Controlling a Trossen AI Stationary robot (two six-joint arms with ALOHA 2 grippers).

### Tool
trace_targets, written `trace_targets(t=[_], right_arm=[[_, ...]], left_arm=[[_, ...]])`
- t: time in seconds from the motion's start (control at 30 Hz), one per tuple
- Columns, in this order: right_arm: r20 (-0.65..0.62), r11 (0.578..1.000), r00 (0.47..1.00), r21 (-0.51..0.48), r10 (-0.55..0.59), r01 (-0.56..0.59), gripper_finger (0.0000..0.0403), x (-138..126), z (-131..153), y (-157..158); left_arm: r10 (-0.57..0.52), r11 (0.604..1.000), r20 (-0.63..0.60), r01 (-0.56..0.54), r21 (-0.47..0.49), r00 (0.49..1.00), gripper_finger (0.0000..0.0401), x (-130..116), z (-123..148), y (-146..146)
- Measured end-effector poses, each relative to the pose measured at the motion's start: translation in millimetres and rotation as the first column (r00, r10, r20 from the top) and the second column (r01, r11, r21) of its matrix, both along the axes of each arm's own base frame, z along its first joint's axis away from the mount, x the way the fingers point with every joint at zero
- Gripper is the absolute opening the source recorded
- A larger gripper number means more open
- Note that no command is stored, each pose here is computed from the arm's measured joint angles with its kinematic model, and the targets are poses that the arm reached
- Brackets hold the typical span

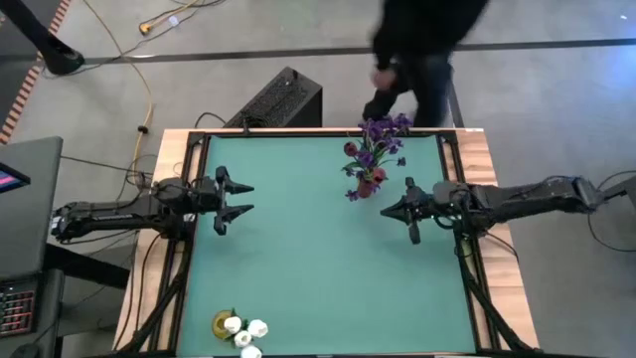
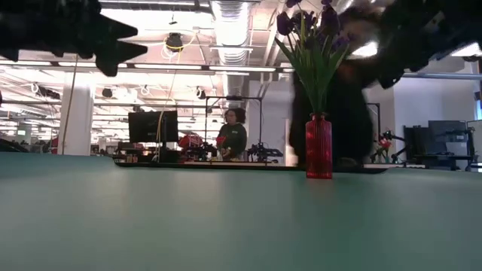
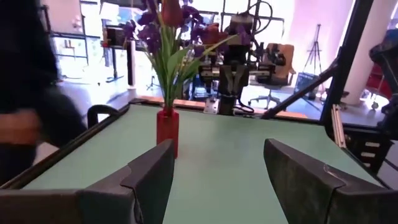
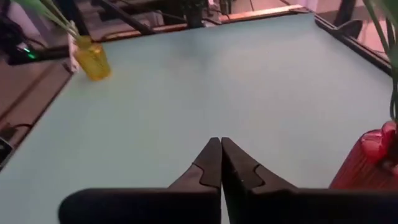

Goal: Sort flowers into vase by color
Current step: Return to Home Position

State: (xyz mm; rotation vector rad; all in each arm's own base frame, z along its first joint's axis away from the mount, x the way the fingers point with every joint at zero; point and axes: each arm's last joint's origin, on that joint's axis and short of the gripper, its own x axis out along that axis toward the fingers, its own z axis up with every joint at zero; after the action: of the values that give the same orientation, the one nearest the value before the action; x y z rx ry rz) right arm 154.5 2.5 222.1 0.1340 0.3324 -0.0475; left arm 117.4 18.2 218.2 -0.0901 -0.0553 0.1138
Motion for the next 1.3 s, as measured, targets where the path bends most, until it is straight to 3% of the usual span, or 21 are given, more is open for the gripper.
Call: trace_targets(t=[0.13, 0.33, 0.57, 0.73, 0.93, 1.07, 1.3], right_arm=[[0.033, 0.998, 0.999, 0.053, 0.015, -0.016, 0.0038, -7, -15, -13], [0.031, 0.993, 0.999, 0.11, -0.045, 0.041, 0.0016, -17, -37, -26], [0.055, 0.981, 0.994, 0.175, -0.098, 0.087, 0.0035, -28, -61, -29], [0.083, 0.972, 0.992, 0.223, -0.098, 0.077, 0.002, -33, -73, -26], [0.07, 0.971, 0.995, 0.232, -0.078, 0.059, 0.0025, -36, -79, -18], [0.048, 0.983, 0.999, 0.181, -0.025, 0.016, 0.0031, -37, -81, -14], [0.005, 0.987, 1.0, 0.16, -0.022, 0.021, 0.0032, -38, -85, -14]], left_arm=[[0.004, 1.0, -0.005, -0.004, -0.005, 1.0, 0.0235, -3, -11, 0], [0.009, 1.0, -0.035, -0.009, -0.021, 0.999, 0.0235, -3, -25, 0], [0.011, 1.0, -0.05, -0.012, -0.022, 0.999, 0.0235, -3, -44, 0], [0.011, 1.0, -0.065, -0.012, -0.011, 0.998, 0.0235, -3, -51, 0], [0.014, 1.0, -0.07, -0.012, 0.024, 0.997, 0.0235, -3, -51, 0], [0.021, 0.998, -0.087, -0.015, 0.063, 0.996, 0.0235, -3, -52, 0], [0.097, 0.99, -0.098, -0.086, 0.108, 0.99, 0.0235, -4, -53, 2]])
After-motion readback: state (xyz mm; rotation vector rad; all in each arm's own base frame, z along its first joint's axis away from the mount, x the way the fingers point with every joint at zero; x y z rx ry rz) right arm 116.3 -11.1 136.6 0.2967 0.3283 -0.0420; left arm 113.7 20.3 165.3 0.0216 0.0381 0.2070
